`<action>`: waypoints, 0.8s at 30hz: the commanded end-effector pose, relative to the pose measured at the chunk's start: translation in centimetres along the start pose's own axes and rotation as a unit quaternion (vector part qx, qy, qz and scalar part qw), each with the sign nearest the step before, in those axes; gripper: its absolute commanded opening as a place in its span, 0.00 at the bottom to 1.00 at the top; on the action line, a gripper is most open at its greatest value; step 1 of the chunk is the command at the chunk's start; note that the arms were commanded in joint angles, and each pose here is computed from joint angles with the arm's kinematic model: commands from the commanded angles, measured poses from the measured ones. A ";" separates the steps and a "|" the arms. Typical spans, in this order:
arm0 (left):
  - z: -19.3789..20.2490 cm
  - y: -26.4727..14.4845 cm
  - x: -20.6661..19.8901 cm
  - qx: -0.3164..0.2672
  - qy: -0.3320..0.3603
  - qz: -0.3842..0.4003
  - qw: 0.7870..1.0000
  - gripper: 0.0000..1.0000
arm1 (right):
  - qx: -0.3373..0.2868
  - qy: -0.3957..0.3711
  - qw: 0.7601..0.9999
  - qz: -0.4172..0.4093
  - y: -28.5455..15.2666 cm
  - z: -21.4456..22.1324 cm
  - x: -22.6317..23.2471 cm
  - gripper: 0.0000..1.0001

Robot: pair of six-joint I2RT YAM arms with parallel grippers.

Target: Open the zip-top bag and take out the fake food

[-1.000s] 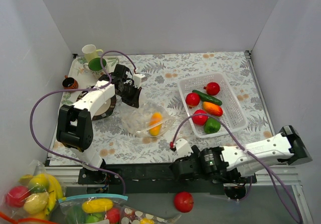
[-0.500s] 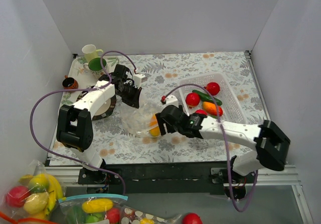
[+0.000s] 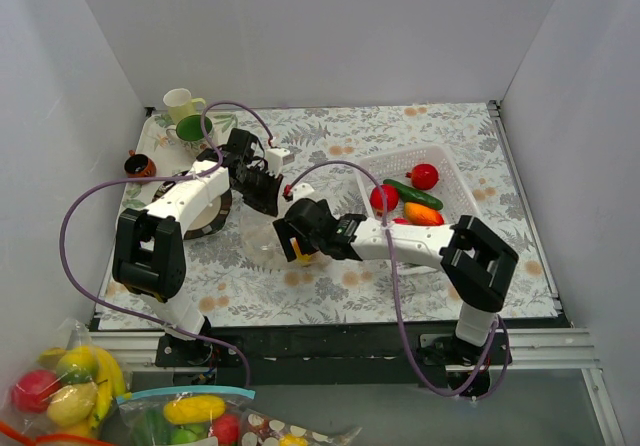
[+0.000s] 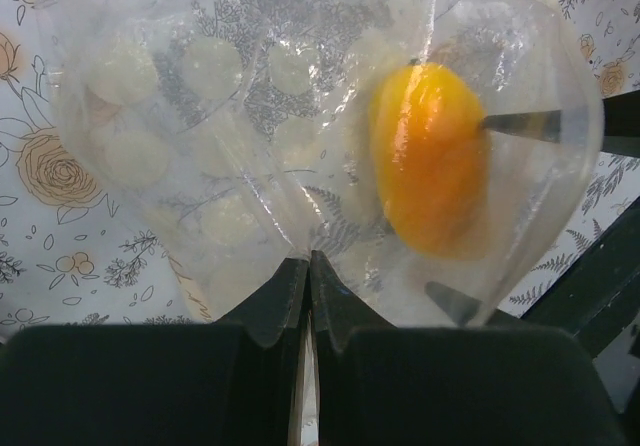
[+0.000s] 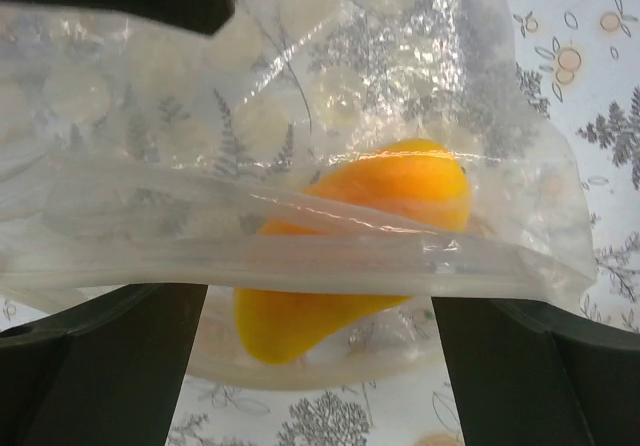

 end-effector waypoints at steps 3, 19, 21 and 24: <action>0.6 -0.8 -0.8 -0.002 0.018 0.020 1.000 0.00 | -0.003 -0.004 1.000 0.024 3.6 -2.1 0.5 0.98; 1.1 -0.4 0.2 0.001 0.026 -0.020 0.999 0.00 | -0.036 0.011 0.998 0.041 -1.0 -0.2 -2.0 0.08; 0.9 -0.3 0.6 -0.003 0.024 -0.034 0.999 0.00 | -0.036 0.005 0.999 0.037 -2.4 0.1 -2.6 0.01; 0.5 0.1 1.2 -0.002 0.016 -0.049 0.999 0.00 | -0.057 0.003 0.998 -0.003 -6.3 -0.5 -3.0 0.01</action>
Point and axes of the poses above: each gripper's point midway between its finger pads, its own y axis out along the fingers, its own x axis along the line the jaws close on, z = x × y, the point moved 8 cm from there along -y, back along the fingers, and after that the axes turned 7 degrees about -y, right-handed, at the moved point
